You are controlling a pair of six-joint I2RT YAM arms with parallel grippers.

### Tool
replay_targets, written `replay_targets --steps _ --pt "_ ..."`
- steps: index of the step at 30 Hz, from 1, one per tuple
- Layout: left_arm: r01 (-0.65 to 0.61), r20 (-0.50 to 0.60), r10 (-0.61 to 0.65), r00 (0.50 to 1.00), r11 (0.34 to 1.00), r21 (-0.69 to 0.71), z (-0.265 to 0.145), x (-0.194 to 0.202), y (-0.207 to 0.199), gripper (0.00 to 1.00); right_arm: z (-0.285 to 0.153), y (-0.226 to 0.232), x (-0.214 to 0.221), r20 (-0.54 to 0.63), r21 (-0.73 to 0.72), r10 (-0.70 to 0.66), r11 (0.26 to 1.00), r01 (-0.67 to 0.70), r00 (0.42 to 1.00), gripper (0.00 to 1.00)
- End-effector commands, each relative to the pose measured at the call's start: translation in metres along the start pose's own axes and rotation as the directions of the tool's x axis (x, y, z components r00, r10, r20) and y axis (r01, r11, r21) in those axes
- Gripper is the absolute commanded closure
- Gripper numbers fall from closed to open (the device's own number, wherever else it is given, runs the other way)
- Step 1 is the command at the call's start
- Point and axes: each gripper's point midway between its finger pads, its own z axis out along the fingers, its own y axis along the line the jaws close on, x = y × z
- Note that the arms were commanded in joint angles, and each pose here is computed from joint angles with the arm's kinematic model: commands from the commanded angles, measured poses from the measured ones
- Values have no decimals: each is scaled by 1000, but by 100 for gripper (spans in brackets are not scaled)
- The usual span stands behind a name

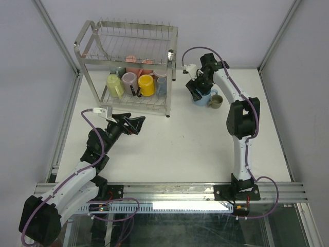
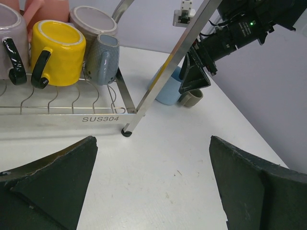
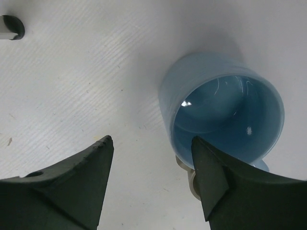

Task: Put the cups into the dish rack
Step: Pick up the cup at the center of the board.

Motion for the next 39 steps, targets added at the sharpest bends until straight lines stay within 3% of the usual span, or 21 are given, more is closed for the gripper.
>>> replay_targets --steps 1,5,16,24,29,39 --pt "0 49 1 999 1000 -6 -1 -12 0 1 -5 -14 -10 5 70 -2 998 1 1000 32" --pt "-2 48 2 999 1000 -8 -1 -11 1 1 5 -14 -5 -16 58 -3 998 4 1000 39" --pt "-1 50 2 999 1000 -7 -1 -12 0 1 21 -2 4 -46 -13 5 1000 -5 999 77" --pt "-3 55 3 998 1000 -5 -2 -14 -1 1 22 8 5 -43 -62 13 998 -16 999 99" --pt "-4 57 3 998 1000 5 -3 -14 -3 1 7 22 -8 20 -118 25 993 -22 999 100" --pt "-11 79 3 997 994 110 -5 -19 -22 1 -67 55 -47 284 -197 61 980 -5 957 100"
